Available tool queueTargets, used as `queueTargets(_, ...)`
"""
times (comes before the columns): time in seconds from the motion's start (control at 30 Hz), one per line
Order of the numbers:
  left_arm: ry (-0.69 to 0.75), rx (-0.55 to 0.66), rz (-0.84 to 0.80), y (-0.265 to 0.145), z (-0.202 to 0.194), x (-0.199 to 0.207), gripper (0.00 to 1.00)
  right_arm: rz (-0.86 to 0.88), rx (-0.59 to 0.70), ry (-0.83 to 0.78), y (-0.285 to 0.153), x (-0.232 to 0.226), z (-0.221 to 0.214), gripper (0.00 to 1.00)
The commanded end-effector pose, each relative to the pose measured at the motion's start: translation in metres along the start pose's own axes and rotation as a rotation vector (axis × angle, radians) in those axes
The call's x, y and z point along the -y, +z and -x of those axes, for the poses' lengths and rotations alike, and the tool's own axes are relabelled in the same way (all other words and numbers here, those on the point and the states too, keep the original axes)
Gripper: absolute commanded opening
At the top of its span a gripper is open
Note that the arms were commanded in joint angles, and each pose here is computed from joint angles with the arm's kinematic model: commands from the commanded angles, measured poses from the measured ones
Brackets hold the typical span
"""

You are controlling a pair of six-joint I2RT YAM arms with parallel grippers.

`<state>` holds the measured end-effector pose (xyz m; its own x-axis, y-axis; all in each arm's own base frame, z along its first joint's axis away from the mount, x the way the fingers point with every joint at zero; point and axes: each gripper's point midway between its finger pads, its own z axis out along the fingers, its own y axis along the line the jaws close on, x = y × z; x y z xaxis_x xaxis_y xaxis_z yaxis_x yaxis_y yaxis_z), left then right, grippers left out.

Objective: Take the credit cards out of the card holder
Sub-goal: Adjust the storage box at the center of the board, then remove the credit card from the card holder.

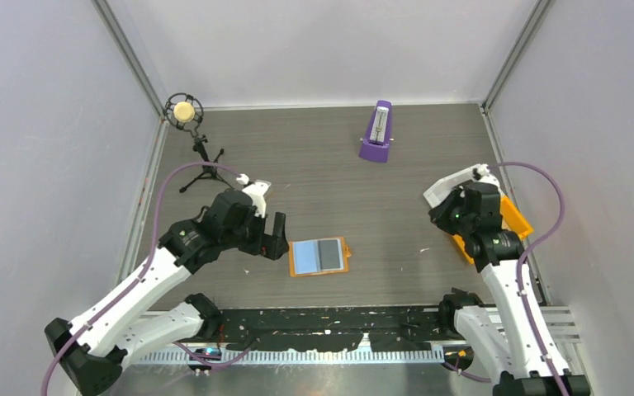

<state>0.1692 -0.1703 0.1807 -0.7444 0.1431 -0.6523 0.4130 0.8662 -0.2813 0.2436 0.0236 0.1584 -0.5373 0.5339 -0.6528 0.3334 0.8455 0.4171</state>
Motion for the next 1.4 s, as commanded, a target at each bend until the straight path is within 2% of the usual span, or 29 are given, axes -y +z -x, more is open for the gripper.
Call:
queueTargets(0.0,-0.079,-0.019,-0.155,0.017,0.002,0.031,0.91,0.258,-0.027,-0.084,-0.003,-0.063,-0.008,0.22)
queueTargets(0.2,-0.221,-0.054,-0.253,0.052,0.000,0.050,0.82,0.482,-0.126,-0.108,-0.001,-0.126,-0.062,0.30)
queueTargets(0.23,-0.247,-0.075,-0.266,0.060,-0.004,0.051,0.81,0.508,-0.175,-0.107,-0.003,-0.135,-0.081,0.33)
queueTargets(0.37,-0.315,-0.100,-0.248,0.085,-0.008,0.044,0.75,0.601,-0.240,-0.127,-0.011,-0.171,-0.116,0.44)
queueTargets(0.47,-0.402,-0.092,-0.269,0.096,-0.006,0.038,0.70,0.665,-0.298,-0.170,-0.019,-0.198,-0.144,0.52)
queueTargets(0.6,-0.530,-0.033,-0.347,0.103,0.000,0.028,0.67,0.664,-0.364,-0.217,-0.018,-0.215,-0.174,0.54)
queueTargets(0.87,-0.551,-0.095,-0.367,0.114,-0.011,0.029,0.64,0.586,-0.446,-0.228,0.006,-0.220,-0.212,0.54)
queueTargets(1.03,-0.546,-0.119,-0.319,0.122,-0.022,0.020,0.61,0.493,-0.450,-0.248,0.024,-0.201,-0.223,0.54)
queueTargets(1.37,-0.563,-0.183,-0.339,0.138,-0.037,0.021,0.50,0.387,-0.453,-0.289,0.045,-0.169,-0.239,0.48)
